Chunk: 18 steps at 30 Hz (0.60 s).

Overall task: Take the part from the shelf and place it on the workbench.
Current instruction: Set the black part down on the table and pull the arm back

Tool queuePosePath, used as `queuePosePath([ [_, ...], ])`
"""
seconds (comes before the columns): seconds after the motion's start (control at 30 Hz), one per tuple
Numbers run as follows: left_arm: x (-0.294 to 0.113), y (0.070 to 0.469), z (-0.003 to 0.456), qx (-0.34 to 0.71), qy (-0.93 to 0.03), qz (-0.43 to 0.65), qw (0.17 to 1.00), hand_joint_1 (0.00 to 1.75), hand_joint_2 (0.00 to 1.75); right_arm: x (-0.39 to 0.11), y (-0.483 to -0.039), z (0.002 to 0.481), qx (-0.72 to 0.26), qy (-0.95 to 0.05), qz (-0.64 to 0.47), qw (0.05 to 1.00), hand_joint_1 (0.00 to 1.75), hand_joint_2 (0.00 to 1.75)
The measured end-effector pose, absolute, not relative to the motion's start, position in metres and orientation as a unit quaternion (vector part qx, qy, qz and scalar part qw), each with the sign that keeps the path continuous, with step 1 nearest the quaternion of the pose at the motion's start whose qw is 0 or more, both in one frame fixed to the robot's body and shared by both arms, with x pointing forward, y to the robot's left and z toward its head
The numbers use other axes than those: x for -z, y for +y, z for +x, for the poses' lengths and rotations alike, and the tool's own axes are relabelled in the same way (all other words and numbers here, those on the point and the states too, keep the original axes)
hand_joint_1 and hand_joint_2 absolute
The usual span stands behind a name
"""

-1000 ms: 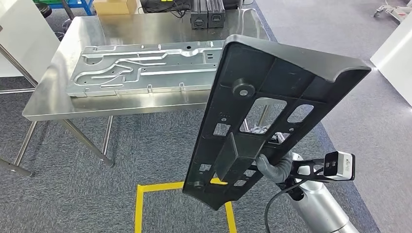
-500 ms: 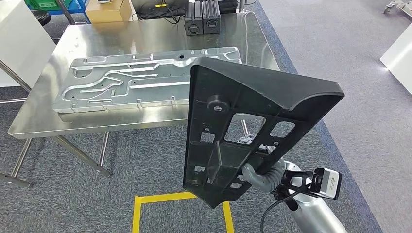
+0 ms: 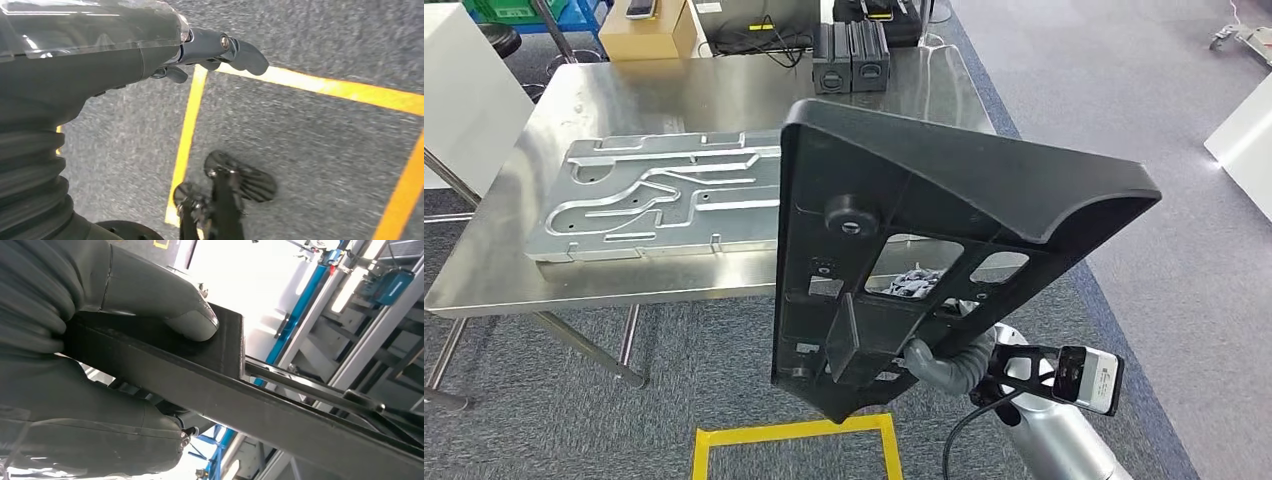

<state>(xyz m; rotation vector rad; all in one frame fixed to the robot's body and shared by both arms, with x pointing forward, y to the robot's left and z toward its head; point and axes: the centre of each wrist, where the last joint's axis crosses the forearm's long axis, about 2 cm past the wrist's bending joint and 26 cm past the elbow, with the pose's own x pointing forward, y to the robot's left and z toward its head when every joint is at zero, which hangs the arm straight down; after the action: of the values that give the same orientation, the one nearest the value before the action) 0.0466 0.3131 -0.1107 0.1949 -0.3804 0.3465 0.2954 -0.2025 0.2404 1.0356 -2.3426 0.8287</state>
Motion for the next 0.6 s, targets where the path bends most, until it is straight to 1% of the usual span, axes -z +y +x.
queuePosePath([
  [0.4,0.11,0.313,0.05,-0.166,-0.198,0.092,0.962,0.0,1.75,-0.253,-0.194,0.296,-0.293,-0.863,0.356,0.206,1.75,1.75],
  [0.6,0.11,0.313,0.049,-0.183,-0.198,0.095,0.958,0.0,1.75,-0.258,-0.188,0.295,-0.298,-0.872,0.337,0.195,1.75,1.75],
])
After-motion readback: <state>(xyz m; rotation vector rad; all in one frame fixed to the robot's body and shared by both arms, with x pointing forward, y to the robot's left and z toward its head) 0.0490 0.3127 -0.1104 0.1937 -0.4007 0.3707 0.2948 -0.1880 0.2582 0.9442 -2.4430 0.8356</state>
